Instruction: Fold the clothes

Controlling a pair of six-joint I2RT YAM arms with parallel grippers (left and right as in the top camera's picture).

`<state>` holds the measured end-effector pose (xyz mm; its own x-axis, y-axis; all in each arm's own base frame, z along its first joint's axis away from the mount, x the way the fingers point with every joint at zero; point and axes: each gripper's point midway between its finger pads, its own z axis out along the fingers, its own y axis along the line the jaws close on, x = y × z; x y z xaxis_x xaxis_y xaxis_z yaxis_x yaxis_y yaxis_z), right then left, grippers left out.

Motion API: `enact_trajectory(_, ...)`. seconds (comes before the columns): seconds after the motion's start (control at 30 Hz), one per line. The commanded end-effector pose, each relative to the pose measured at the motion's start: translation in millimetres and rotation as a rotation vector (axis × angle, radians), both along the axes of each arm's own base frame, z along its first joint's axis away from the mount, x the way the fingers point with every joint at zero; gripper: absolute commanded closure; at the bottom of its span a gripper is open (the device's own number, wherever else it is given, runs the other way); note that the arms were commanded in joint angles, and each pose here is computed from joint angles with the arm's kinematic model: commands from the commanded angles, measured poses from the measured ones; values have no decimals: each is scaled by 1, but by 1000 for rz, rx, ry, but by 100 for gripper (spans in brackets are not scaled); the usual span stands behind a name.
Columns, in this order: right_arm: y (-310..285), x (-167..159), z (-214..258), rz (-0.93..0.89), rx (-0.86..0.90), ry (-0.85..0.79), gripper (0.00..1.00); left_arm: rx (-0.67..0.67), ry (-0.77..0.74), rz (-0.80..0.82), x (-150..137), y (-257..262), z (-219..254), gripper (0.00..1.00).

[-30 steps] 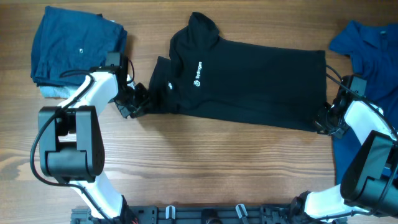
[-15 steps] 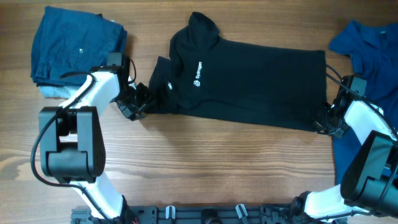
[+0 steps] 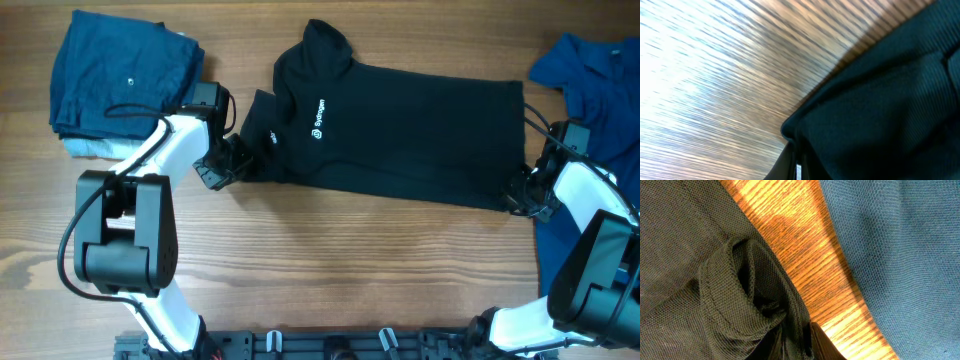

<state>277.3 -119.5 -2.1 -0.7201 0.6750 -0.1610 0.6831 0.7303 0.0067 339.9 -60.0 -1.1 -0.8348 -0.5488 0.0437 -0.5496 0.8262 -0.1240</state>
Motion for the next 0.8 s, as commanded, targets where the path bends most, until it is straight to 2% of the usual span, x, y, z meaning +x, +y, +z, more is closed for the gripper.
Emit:
enact_trajectory(0.0, 5, -5, -8, 3, 29, 17, 83, 149, -42, -94, 7, 24, 3, 96)
enact_trajectory(0.3, 5, -5, -8, 4, 29, 19, 83, 241, -172, -235, 38, 35, 7, 96)
enact_trajectory(0.53, 5, -6, -8, 6, 25, 23, 83, 369, -144, -221, 34, 57, 10, 96)
enact_trajectory(0.77, 1, -8, -8, 2, 4, 32, 83, 416, -142, -186, 35, 74, 12, 96)
